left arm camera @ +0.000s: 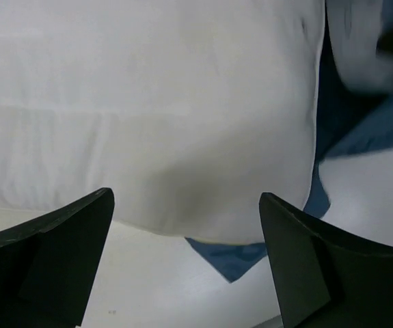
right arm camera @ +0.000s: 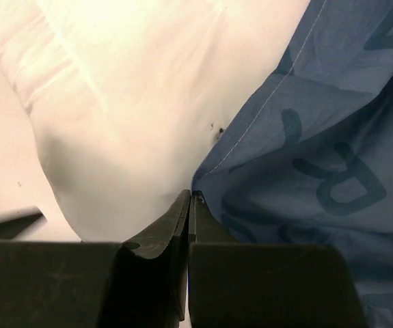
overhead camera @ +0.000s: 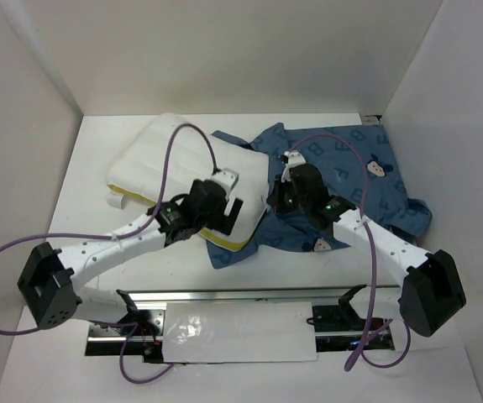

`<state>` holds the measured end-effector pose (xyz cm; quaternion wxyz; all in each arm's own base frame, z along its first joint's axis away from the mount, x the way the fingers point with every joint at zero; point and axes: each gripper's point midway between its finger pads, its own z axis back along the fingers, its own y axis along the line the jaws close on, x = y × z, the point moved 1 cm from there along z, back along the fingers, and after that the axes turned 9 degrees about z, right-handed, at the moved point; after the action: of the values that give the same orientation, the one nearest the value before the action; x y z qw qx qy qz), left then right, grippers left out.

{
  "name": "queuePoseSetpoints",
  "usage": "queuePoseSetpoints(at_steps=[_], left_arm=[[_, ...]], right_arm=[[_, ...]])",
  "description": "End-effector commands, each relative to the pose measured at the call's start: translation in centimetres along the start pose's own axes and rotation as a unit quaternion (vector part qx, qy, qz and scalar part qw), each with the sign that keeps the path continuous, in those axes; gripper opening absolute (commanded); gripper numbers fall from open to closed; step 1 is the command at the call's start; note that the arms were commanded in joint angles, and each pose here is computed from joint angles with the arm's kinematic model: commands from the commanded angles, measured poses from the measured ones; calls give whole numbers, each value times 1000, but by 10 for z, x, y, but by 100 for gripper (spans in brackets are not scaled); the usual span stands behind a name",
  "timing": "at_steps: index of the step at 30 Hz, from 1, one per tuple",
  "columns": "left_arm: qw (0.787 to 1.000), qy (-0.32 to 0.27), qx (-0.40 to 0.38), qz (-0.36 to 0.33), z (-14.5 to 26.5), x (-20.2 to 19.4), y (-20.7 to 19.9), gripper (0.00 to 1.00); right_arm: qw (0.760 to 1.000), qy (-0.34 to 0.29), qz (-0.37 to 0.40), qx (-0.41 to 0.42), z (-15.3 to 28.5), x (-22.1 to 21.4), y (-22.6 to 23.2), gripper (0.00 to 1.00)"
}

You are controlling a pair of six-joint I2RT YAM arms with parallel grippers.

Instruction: Put the pillow into the pillowcase

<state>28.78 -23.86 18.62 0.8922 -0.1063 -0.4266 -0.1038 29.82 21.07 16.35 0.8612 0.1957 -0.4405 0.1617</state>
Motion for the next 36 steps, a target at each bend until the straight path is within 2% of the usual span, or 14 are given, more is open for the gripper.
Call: queuePoseSetpoints(at_steps=[1, 2, 6, 8, 9, 12, 13, 14, 18, 22, 25, 30, 36], left_arm=[[993, 15, -90, -70, -2, -47, -23, 100], [991, 19, -95, -87, -6, -62, -18, 100], [983, 12, -139, -122, -12, -67, -33, 100], [982, 31, -132, -135, -27, -77, -37, 100], [983, 26, -121, -135, -32, -70, -39, 100], [990, 34, -55, -124, -59, -61, -36, 71], [990, 46, -36, -125, -64, -62, -32, 48], [992, 38, 4, -119, -68, -55, -24, 0], [996, -2, 59, -71, -70, -24, -20, 0], [995, -87, 44, 25, -38, 30, -28, 0], [982, -148, 34, 110, -19, 72, -20, 0], [976, -168, -27, 137, -24, 95, -42, 0], [973, -142, -88, 160, -48, 75, -92, 0]], right_arm=[[999, -36, -2, 17, 3, 18, 5, 0], [999, -32, -2, 16, 1, 16, 5, 0], [999, -24, 3, 25, 0, 15, 7, 0], [999, -24, 10, 28, 0, 14, 10, 0], [999, -18, 9, 27, 0, 11, 10, 0], [998, -13, 23, 53, 2, 10, 20, 0], [998, -7, 31, 61, 2, 9, 25, 0], [997, -5, 41, 70, 2, 7, 29, 0], [995, 5, 53, 89, 7, 1, 39, 0], [995, 11, 52, 88, 11, 1, 39, 0], [992, 15, 42, 119, 18, 4, 51, 0], [984, 32, 41, 173, 36, 15, 71, 0], [977, 4, 18, 213, 41, 34, 83, 0]])
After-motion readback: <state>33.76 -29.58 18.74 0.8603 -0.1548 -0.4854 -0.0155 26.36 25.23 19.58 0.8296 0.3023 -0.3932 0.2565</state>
